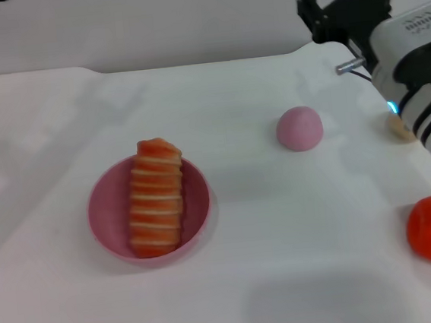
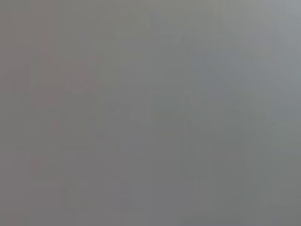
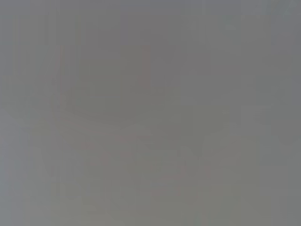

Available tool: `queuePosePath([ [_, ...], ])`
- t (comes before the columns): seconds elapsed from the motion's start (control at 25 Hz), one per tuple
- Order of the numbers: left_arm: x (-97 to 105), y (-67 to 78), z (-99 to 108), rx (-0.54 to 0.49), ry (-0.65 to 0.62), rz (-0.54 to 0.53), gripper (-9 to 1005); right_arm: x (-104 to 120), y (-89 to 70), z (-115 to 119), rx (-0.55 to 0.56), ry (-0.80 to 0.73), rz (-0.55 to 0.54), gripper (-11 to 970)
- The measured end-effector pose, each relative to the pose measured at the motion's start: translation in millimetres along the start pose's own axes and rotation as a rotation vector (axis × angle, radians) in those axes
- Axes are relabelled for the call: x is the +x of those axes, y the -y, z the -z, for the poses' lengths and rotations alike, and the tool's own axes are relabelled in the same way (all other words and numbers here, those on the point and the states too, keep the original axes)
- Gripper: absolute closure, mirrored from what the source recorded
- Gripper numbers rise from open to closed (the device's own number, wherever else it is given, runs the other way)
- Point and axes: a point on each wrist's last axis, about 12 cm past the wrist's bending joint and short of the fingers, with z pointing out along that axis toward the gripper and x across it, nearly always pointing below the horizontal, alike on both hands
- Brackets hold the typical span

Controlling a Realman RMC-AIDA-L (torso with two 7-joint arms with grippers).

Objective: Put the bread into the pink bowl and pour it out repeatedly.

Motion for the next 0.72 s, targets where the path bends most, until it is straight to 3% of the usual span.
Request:
queuePosePath([
  [0.36,40,-8.5,47,-0.286,0.317,-0.101,182,20,28.6,10,0.117,0.004,-0.047,400],
  [0.72,65,-8.9,79,-0.466,0.288,-0.223,181,31,59.9,22,0.313,0.048,-0.126,400],
])
